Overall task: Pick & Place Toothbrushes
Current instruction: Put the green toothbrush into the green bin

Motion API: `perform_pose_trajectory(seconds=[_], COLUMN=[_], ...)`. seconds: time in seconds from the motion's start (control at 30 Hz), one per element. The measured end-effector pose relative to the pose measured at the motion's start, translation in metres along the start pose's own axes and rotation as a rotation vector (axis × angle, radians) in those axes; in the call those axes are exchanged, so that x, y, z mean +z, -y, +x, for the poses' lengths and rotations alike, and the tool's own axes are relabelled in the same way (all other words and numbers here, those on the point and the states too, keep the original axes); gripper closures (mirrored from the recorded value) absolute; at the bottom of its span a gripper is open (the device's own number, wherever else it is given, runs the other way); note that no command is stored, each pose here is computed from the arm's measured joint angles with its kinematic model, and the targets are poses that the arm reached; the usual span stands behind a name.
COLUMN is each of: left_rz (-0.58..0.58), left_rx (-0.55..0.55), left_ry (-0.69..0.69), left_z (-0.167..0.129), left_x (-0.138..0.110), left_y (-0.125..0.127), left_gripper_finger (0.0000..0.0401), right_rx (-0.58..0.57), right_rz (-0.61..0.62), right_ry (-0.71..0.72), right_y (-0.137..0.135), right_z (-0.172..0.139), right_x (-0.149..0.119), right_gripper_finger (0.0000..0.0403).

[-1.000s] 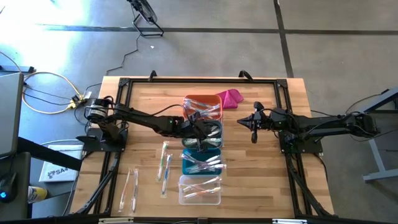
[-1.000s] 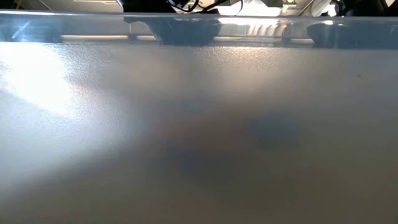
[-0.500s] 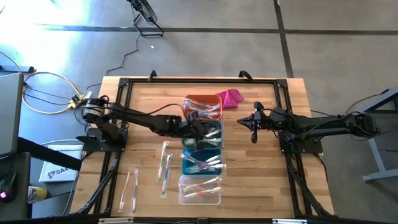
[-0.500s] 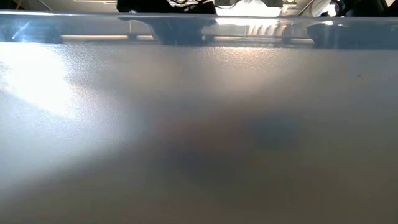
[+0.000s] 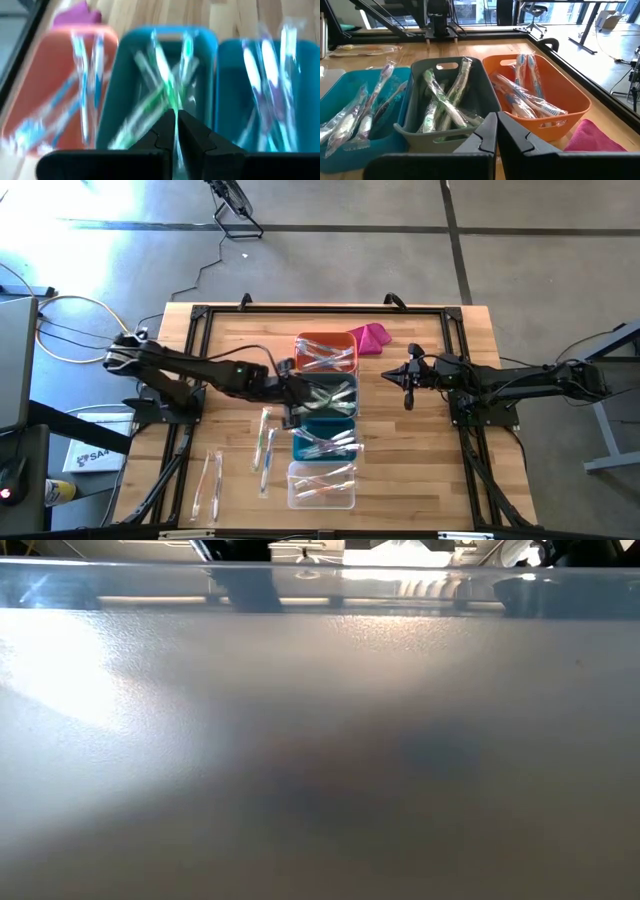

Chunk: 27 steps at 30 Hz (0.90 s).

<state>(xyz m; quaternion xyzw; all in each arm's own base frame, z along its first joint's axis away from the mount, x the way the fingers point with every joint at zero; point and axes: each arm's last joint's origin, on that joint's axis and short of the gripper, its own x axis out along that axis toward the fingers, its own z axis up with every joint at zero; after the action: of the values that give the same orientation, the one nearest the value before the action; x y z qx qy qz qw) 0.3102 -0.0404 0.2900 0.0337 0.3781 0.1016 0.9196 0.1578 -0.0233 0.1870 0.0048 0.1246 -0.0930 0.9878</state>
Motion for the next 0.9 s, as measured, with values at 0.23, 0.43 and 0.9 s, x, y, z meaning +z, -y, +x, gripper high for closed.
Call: perform_pose_trajectory(seconds=[0.23, 0.43, 0.9], left_rz=[-0.058, -0.126, -0.101], left_rx=[0.02, 0.024, -0.019], left_ry=[-0.157, -0.24, -0.259], left_z=[-0.022, -0.037, -0.066], left_x=[-0.023, -0.04, -0.063], left_y=[0.02, 0.044, 0.085], left_gripper_finger=[0.0386, 0.0386, 0.0386], right_rx=[-0.001, 0.0, 0.0], right_rz=[-0.001, 0.001, 0.001], right_ry=[0.0, 0.001, 0.001], right_y=[0.0, 0.0, 0.0], right_z=[0.0, 0.0, 0.0], right_x=[0.0, 0.0, 0.0], right_gripper_finger=[0.0398, 0.0398, 0.0398])
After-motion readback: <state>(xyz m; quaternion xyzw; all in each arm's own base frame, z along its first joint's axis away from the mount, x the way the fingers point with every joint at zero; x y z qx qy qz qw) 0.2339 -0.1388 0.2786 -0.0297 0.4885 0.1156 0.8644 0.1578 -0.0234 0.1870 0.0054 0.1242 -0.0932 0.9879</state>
